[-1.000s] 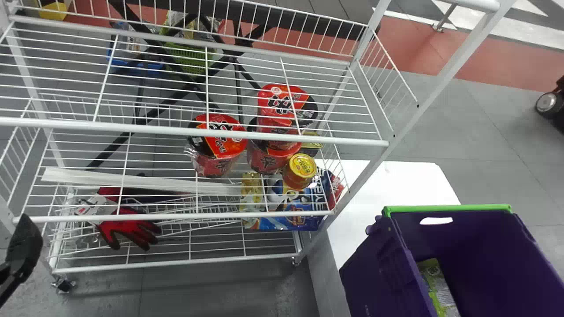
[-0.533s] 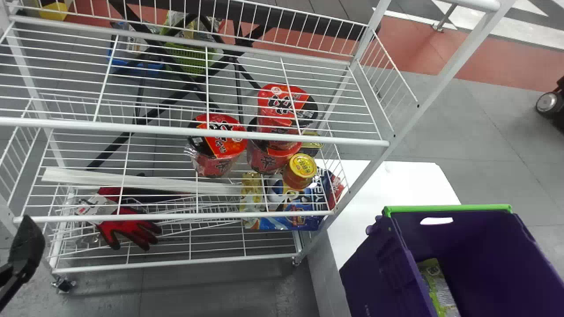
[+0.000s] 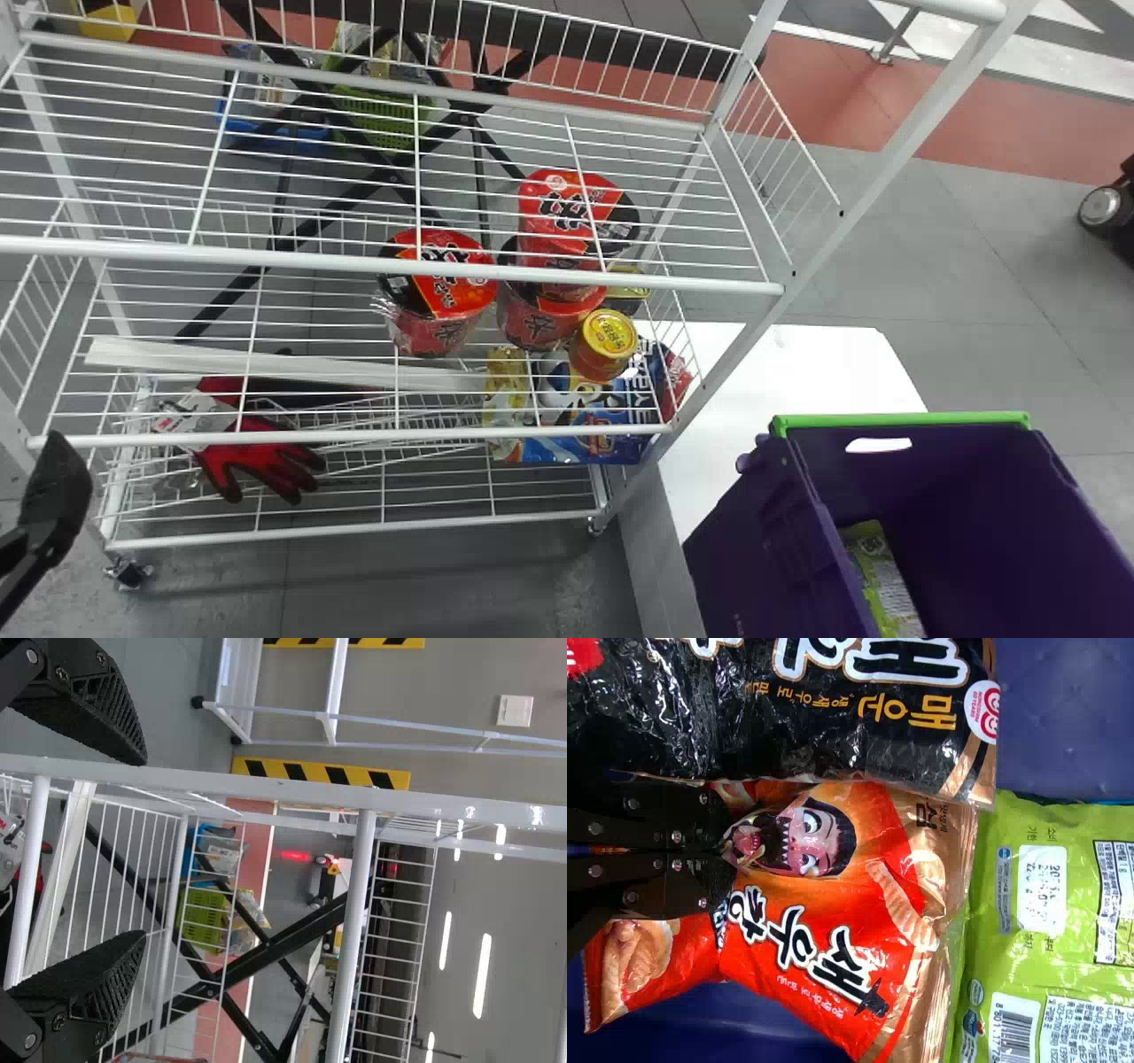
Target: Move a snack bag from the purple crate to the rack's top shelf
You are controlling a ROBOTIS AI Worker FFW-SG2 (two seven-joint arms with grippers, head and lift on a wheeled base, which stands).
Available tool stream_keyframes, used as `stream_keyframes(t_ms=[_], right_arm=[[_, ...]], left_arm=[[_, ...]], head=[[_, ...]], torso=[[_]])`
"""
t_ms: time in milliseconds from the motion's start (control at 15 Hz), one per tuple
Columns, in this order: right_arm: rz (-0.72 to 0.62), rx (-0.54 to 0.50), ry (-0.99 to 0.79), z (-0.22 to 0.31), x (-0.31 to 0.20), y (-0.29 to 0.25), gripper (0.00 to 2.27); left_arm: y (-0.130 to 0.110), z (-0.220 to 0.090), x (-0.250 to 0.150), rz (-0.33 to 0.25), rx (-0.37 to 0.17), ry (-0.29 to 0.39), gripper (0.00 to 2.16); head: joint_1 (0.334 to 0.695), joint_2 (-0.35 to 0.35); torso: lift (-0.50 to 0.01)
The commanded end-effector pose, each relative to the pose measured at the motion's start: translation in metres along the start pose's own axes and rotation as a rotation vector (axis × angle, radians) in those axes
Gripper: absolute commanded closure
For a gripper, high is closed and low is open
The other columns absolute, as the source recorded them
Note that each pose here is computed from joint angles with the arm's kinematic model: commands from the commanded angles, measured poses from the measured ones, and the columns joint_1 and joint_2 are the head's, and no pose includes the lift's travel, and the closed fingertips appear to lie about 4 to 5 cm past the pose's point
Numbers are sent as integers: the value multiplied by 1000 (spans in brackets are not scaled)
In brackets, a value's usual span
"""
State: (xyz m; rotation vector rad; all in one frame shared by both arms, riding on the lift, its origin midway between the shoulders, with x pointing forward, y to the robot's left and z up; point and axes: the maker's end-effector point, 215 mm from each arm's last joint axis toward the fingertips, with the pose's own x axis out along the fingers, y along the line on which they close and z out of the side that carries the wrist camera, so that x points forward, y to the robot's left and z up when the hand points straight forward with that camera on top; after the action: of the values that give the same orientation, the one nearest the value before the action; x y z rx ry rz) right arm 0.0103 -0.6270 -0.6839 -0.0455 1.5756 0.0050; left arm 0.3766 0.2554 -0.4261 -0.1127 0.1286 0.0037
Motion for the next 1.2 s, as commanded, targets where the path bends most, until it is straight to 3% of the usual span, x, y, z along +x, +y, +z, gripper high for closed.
stream_keyframes(t_ms=[0, 867, 1133], right_arm=[[-15, 25, 27, -11, -10, -7, 2108], [-141, 69, 9, -18, -42, -53, 2108], [-92, 92, -98, 2, -52, -55, 2108]], left_arm=[[-1, 0, 0, 1, -2, 0, 134], [-13, 0, 0, -14, -2, 8, 134], [-16, -1, 0, -19, 1, 10, 134]], head=[[695, -350], [695, -350], [695, -350]], torso=[[-451], [-410], [-394]])
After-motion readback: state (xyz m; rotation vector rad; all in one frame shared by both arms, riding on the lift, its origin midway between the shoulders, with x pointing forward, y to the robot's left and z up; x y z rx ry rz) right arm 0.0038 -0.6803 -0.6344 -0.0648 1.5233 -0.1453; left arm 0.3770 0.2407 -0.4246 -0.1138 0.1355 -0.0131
